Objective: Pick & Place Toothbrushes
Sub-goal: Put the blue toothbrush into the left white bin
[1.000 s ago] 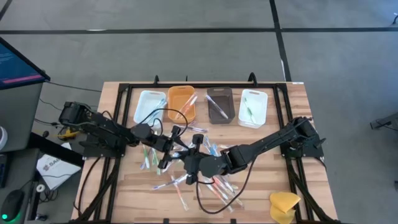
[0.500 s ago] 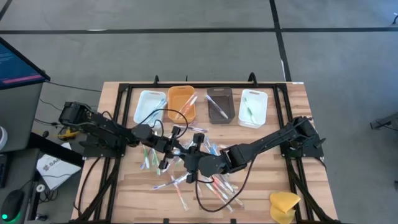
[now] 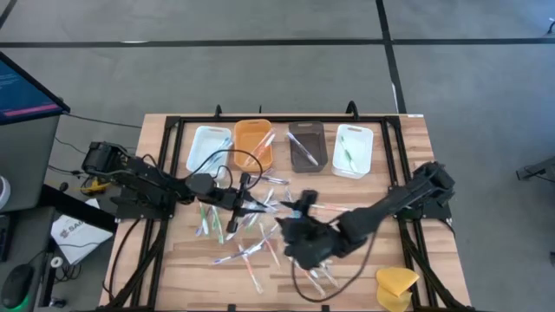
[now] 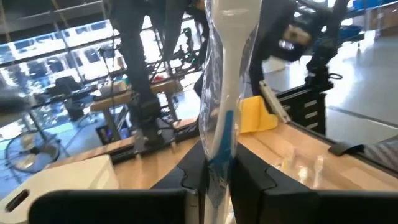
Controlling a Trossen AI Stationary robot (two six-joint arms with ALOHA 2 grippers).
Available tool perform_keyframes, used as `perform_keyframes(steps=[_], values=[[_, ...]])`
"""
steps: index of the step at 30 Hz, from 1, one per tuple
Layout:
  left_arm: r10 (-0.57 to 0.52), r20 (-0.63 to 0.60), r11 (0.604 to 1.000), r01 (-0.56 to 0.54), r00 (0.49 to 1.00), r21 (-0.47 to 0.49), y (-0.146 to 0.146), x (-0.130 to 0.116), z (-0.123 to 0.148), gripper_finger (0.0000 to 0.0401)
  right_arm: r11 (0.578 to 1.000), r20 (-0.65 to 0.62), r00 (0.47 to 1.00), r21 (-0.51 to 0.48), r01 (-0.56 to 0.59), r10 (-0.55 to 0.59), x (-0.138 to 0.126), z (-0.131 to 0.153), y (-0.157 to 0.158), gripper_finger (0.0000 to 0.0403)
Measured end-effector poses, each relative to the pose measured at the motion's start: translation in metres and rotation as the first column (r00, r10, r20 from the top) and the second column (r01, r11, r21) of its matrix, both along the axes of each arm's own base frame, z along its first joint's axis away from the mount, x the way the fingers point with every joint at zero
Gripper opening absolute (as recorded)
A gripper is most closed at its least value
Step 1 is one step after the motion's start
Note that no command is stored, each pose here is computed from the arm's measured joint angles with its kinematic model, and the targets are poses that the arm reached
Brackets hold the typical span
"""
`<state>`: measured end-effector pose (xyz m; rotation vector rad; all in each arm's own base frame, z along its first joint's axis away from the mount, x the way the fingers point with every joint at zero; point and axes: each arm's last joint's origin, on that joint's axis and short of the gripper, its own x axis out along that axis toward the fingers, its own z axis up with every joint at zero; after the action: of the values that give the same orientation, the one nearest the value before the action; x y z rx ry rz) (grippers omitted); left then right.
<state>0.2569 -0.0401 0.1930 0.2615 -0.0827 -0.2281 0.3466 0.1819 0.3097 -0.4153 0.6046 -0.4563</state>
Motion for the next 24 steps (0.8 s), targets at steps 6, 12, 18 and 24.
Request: perform_keyframes(steps=[6, 12, 18, 24], values=[[0.045, -0.021, 0.999, -0.045, 0.999, 0.003, 0.002, -0.004, 0.005, 0.0035, 0.988, -0.024, 0.995, 0.115, 0.101, -0.099, -0.060, 0.026, -0.005, 0.0226], [0.177, -0.079, 0.984, -0.176, 0.981, 0.018, 0.009, -0.022, 0.023, 0.0035, 0.938, -0.052, 0.957, 0.192, 0.289, -0.284, -0.126, 0.046, -0.024, 0.0198], [0.312, -0.118, 0.950, -0.309, 0.943, 0.042, 0.017, -0.052, 0.044, 0.0035, 0.914, 0.009, 0.966, 0.325, 0.243, -0.260, -0.169, 0.048, -0.038, 0.0157], [0.394, -0.136, 0.918, -0.381, 0.909, 0.112, 0.028, -0.080, 0.054, 0.0035, 0.873, 0.054, 0.937, 0.383, 0.301, -0.346, -0.193, 0.012, -0.053, 0.0112]])
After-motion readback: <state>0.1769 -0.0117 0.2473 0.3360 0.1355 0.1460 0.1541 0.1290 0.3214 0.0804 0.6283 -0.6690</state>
